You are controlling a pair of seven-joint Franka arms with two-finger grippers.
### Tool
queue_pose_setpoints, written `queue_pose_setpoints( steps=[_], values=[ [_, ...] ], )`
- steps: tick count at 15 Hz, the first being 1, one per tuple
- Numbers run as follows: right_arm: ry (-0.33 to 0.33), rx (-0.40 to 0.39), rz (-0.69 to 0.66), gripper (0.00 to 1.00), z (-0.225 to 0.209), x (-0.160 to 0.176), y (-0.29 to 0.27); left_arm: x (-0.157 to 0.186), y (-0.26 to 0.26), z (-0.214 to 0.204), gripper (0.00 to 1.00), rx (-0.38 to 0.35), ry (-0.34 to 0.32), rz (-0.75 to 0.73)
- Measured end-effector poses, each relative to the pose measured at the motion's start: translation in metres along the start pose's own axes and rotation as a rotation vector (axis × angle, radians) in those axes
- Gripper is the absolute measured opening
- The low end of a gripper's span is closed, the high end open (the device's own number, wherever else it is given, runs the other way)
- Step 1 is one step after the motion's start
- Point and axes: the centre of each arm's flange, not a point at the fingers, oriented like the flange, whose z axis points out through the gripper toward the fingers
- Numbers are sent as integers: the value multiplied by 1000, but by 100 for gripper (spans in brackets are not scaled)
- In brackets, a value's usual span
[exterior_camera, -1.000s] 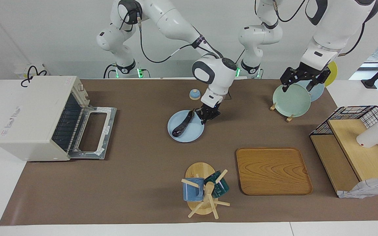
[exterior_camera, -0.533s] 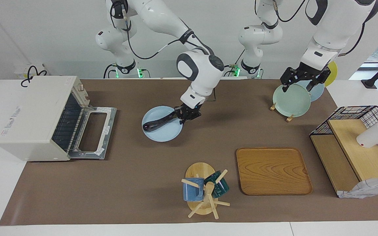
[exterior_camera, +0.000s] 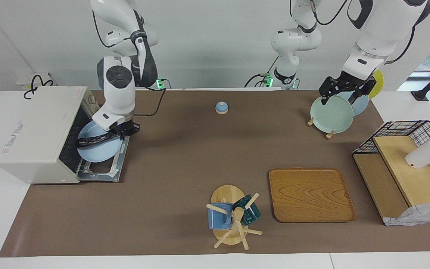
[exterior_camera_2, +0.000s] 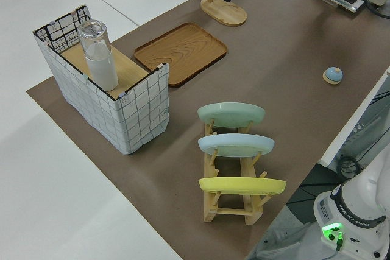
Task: Put eggplant into oven
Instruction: 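Carry the eggplant with the right gripper into the open oven, then open the right gripper inside the oven and draw it back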
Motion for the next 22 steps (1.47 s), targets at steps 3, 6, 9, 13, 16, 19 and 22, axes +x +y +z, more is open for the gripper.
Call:
queue_pose_setpoints(
  steps=[3, 6, 9, 13, 16, 19, 22],
  values=[
    [-7, 15, -43, 3, 14, -9, 47, 0, 0, 0, 100, 0, 0, 0],
    [13, 28, -58, 3, 35, -20, 80, 0, 0, 0, 100, 0, 0, 0],
    [39, 34, -67, 3, 44, -26, 76, 0, 0, 0, 100, 0, 0, 0],
    [41, 35, -74, 6, 42, -28, 69, 0, 0, 0, 100, 0, 0, 0],
    [9, 49, -78, 19, 30, -27, 62, 0, 0, 0, 100, 0, 0, 0],
    [17, 62, -108, 20, -16, -13, 36, 0, 0, 0, 100, 0, 0, 0],
    [63, 115, -45, 1, -25, -5, 5, 0, 0, 0, 100, 0, 0, 0]
  ],
)
